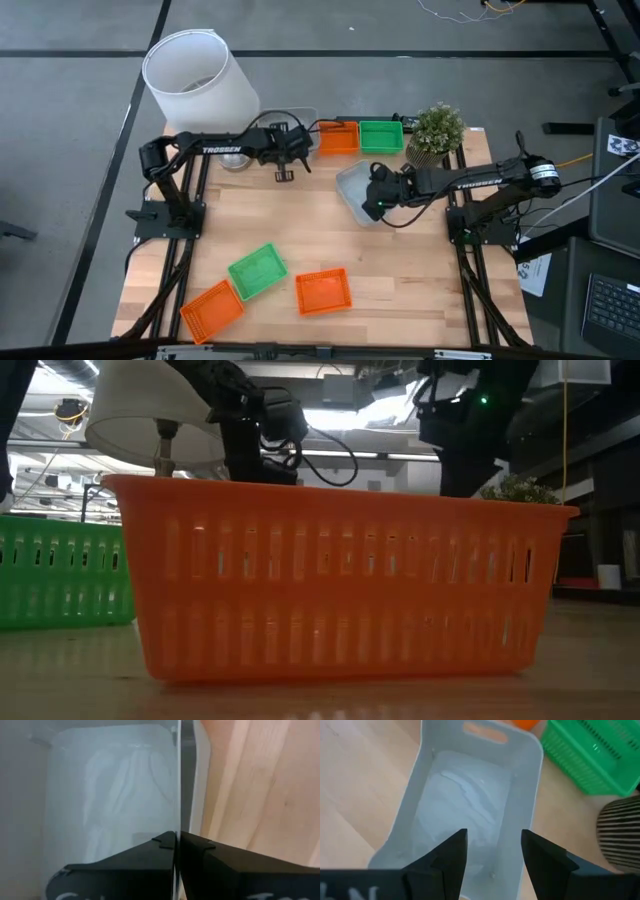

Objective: Stack baskets by color
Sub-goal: Stack the bottom left gray bin on top of the top gray bin, then stack the bottom gray bin on top of the top gray bin, then move the bins to the top of the table

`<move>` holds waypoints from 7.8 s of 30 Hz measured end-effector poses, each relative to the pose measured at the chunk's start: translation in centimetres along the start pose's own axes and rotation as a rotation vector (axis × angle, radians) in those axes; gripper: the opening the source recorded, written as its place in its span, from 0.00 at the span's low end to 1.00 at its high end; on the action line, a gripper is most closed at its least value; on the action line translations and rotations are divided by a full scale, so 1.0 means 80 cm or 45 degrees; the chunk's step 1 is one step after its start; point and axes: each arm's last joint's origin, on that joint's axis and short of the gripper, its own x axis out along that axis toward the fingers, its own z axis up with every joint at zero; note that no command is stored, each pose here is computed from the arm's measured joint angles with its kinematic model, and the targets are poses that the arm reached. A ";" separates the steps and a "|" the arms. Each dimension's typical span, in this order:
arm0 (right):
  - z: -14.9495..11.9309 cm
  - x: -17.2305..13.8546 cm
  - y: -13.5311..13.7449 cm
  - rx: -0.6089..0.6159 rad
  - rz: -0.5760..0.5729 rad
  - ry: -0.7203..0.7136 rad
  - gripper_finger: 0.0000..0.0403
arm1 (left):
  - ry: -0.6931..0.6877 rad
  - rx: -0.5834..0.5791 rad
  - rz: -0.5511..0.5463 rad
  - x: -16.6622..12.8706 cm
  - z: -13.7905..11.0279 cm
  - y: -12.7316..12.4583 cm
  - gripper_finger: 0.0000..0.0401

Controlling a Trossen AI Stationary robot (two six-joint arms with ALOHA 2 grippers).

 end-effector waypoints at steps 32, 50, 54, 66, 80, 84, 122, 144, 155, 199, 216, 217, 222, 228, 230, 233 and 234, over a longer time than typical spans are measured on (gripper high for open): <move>-0.003 -0.005 0.017 -0.013 0.126 -0.042 0.46 | -0.063 -0.147 -0.156 0.008 -0.007 0.041 0.21; 0.000 -0.138 -0.006 0.039 -0.074 -0.489 0.46 | -0.901 0.258 -0.611 -0.095 0.099 -0.037 0.21; -0.004 -0.177 -0.009 0.055 -0.025 -0.670 0.46 | -0.899 0.342 -0.623 -0.066 0.118 -0.083 0.21; -0.016 -0.194 -0.007 0.019 0.093 -0.651 0.46 | -0.817 0.676 -0.430 -0.015 0.130 -0.147 0.29; -0.018 -0.192 -0.005 0.004 0.132 -0.598 0.46 | -0.819 0.683 -0.380 0.017 0.136 -0.152 0.30; -0.018 -0.192 -0.005 0.000 0.135 -0.591 0.46 | -0.723 0.719 -0.432 0.032 0.128 -0.163 0.29; -0.020 -0.191 -0.003 -0.012 0.171 -0.543 0.46 | -0.041 -0.139 -0.181 -0.017 0.000 0.078 0.00; -0.020 -0.191 -0.003 -0.013 0.170 -0.543 0.46 | -0.073 -0.091 -0.323 0.008 -0.014 0.060 0.02; -0.021 -0.190 -0.003 -0.003 0.199 -0.510 0.46 | -0.098 -0.128 -0.378 0.008 -0.014 0.060 0.16; -0.022 -0.182 0.015 -0.010 0.254 -0.430 0.46 | 0.006 -0.059 -0.282 0.030 -0.016 0.033 0.19; -0.024 -0.170 0.032 -0.055 0.237 -0.378 0.46 | -0.258 0.017 -0.839 -0.129 0.001 -0.064 0.19; -0.024 -0.170 0.032 -0.057 0.237 -0.378 0.46 | -0.211 0.038 -0.859 -0.144 -0.006 -0.076 0.19; -0.025 -0.169 0.031 -0.067 0.227 -0.370 0.46 | 0.055 -0.031 -0.950 -0.196 -0.039 -0.133 0.18; -0.031 -0.172 0.032 -0.101 0.239 -0.356 0.46 | 0.113 -0.069 -1.112 -0.215 -0.063 -0.223 0.18; -0.032 -0.173 0.033 -0.111 0.243 -0.357 0.46 | 0.064 -0.089 -1.098 -0.208 -0.069 -0.251 0.18; -0.033 -0.174 0.034 -0.119 0.247 -0.361 0.46 | -0.015 -0.133 -0.996 -0.195 -0.073 -0.276 0.18; -0.033 -0.174 0.034 -0.129 0.248 -0.364 0.46 | -0.005 -0.139 -0.946 -0.189 -0.074 -0.280 0.18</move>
